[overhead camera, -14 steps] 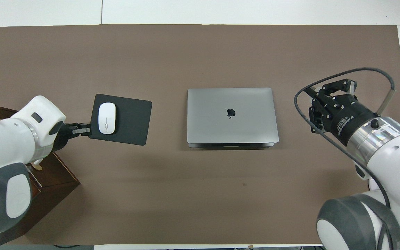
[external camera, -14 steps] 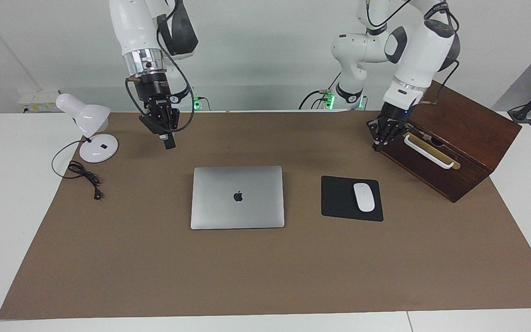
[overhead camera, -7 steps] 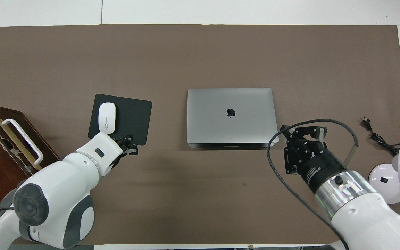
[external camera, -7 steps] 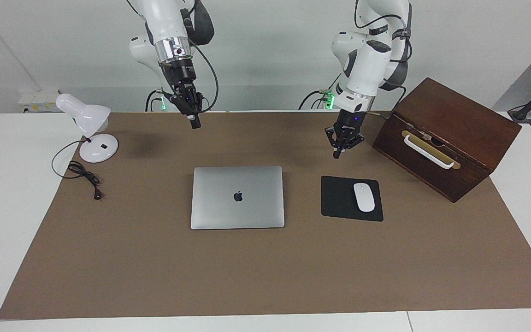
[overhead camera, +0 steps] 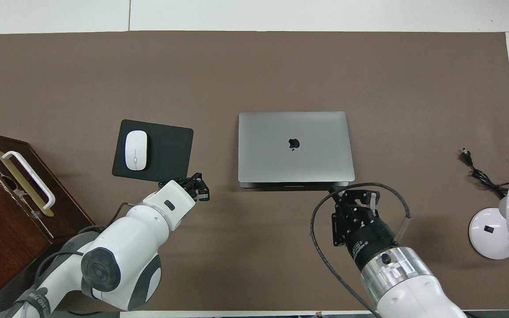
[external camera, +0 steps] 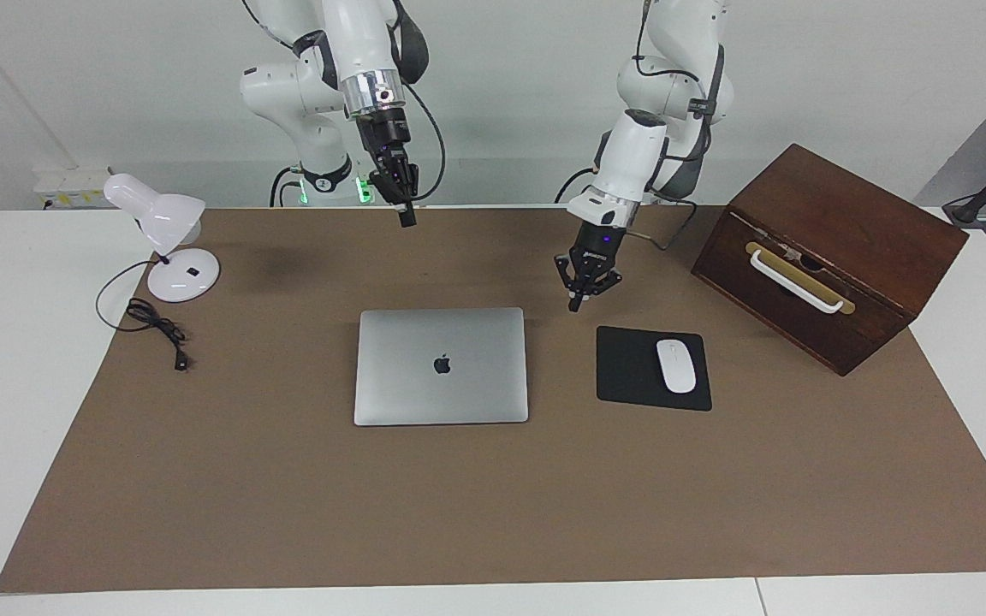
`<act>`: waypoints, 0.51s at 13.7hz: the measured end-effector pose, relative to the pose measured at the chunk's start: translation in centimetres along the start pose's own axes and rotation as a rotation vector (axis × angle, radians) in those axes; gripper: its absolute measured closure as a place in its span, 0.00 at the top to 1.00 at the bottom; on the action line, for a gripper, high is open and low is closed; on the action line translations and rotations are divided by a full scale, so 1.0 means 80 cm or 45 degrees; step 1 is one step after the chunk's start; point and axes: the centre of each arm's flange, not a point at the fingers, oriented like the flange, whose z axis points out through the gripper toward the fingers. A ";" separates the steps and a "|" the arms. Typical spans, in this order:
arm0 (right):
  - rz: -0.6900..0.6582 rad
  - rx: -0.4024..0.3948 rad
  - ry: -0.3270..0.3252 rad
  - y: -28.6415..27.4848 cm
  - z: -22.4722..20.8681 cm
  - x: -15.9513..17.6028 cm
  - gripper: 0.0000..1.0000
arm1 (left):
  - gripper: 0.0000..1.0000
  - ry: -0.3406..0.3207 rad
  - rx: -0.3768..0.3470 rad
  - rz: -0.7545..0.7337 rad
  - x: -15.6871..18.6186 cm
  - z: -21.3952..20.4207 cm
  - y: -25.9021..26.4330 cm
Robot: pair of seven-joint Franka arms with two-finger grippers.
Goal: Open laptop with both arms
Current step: 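Move the left gripper to the laptop's near edge while the right gripper follows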
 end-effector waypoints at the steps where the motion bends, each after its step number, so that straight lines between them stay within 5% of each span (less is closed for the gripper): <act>1: 0.007 -0.008 0.011 0.008 0.001 -0.001 0.01 | 0.01 0.015 -0.010 0.012 -0.004 0.003 0.005; 7: 0.043 -0.030 0.042 0.018 0.001 0.000 0.01 | 0.01 0.058 -0.071 0.097 -0.039 0.016 0.040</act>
